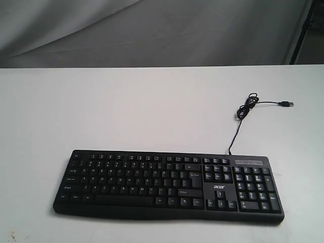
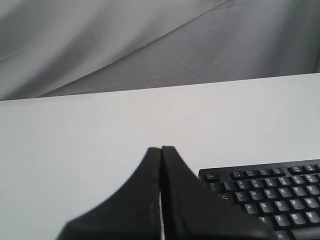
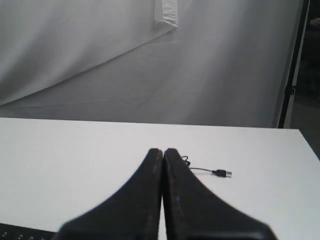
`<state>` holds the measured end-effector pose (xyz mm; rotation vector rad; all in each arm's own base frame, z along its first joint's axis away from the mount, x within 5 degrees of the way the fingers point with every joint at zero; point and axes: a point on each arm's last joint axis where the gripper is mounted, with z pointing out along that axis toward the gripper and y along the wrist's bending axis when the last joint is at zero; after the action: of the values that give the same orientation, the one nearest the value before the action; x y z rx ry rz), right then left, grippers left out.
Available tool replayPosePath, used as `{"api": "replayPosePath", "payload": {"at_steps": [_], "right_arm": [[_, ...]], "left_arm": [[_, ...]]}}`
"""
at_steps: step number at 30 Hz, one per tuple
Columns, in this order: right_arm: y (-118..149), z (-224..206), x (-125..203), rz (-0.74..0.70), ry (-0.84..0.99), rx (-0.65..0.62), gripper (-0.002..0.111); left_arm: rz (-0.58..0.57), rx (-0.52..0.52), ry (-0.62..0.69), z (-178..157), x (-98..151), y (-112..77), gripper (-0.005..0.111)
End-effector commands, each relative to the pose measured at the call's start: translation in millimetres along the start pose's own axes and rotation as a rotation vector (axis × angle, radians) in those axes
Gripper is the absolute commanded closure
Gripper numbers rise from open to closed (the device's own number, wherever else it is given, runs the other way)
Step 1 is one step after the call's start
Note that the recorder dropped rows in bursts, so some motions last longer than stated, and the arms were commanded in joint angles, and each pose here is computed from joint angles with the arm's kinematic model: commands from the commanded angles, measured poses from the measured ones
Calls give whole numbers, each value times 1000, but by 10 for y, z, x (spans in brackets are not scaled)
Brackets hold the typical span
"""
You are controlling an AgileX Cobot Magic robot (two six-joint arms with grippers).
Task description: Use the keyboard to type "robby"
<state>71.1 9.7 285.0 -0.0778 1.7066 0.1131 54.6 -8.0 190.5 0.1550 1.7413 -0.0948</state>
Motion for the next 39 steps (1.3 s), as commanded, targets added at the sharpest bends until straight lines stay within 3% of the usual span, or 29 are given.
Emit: {"api": "replayPosePath", "payload": {"at_steps": [1,10,15,24,29,34,39], "right_arm": [[-13,187,-403,-51,23,12,108],[276,730,-587,-81,283,-200,108],[676,1018,-418,-18,390,-351,108],[1449,1349,-449,-146,514,-568,108],[1784,1424,-290,-166,613,-632,108],[2055,1412,-56,-91,736,-695,108],[2257,1556,117,-194,812,-745,108]], "left_arm": [[3,5,-7,1,6,-3,107],[3,5,-7,1,6,-3,107],[3,5,-7,1,6,-3,107],[3,5,-7,1,6,-3,107],[3,5,-7,1,6,-3,107],[3,5,-7,1,6,-3,107],[3,5,-7,1,6,-3,107]]}}
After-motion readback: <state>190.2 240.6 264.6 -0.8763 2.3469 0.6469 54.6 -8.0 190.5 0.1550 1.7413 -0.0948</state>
